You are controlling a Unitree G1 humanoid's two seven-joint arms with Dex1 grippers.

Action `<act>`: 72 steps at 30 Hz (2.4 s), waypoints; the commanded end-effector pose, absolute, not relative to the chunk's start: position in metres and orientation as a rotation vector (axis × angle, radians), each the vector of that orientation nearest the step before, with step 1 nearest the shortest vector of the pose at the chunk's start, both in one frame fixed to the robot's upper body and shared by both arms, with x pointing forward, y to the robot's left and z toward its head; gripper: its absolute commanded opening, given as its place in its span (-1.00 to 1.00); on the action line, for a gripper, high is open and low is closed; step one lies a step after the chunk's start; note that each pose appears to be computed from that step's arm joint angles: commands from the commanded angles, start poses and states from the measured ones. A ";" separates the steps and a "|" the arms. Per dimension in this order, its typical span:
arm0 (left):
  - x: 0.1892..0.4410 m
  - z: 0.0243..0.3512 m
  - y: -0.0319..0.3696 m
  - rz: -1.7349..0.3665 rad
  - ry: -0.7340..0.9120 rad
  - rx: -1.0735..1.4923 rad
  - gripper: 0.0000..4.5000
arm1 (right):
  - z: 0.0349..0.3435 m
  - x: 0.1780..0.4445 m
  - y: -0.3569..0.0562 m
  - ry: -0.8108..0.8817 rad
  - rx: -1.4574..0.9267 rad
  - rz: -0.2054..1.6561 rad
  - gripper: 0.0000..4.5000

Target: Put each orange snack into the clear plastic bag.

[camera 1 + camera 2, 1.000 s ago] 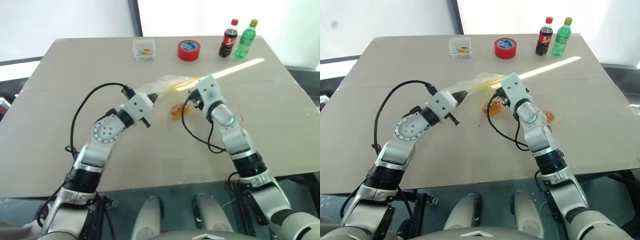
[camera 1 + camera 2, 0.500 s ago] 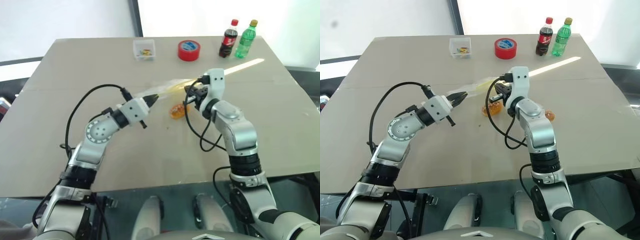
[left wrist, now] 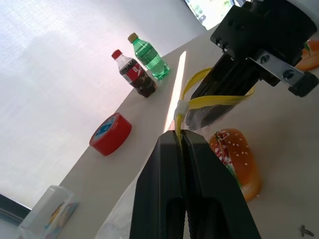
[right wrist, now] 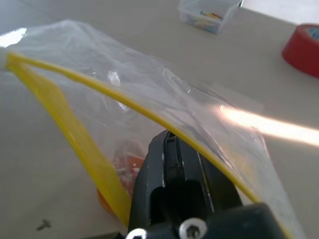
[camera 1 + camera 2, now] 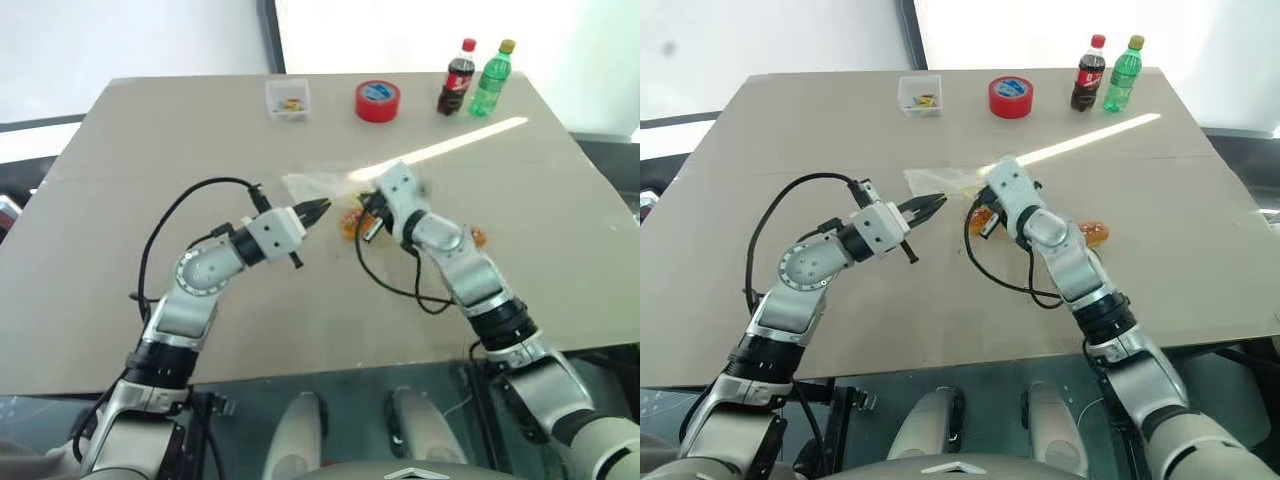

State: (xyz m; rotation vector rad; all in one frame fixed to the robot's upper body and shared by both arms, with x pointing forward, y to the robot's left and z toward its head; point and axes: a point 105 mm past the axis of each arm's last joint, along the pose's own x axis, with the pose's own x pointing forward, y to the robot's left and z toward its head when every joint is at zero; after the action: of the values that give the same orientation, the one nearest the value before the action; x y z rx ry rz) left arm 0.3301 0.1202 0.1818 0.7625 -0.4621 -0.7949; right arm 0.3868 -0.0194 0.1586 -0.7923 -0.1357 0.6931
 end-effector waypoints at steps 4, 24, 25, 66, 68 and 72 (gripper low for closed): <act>0.329 0.187 0.124 -0.749 -0.490 0.776 -1.00 | 0.177 0.391 -0.018 -0.415 -1.176 0.636 0.33; 0.357 0.190 0.143 -0.474 -0.462 0.715 -1.00 | 0.213 0.354 -0.045 -0.270 -0.427 0.741 0.99; 0.358 0.190 0.145 -0.464 -0.458 0.712 -1.00 | 0.200 0.354 -0.048 -0.210 -0.383 0.766 0.99; 0.351 0.189 0.154 -0.431 -0.422 0.726 -1.00 | 0.132 0.412 -0.022 0.002 -0.314 0.856 -0.60; 0.350 0.188 0.152 -0.439 -0.421 0.727 -1.00 | 0.138 0.408 -0.025 -0.016 -0.312 0.855 -0.80; 0.350 0.188 0.150 -0.449 -0.424 0.736 -1.00 | 0.155 0.399 -0.035 -0.047 -0.295 0.852 -0.80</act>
State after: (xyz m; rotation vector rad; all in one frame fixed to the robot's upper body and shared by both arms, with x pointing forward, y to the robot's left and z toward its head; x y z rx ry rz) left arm 0.3550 0.1559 0.1729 0.7176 -0.3591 -0.4458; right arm 0.4001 -0.0323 0.1274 -0.3149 0.0318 0.8570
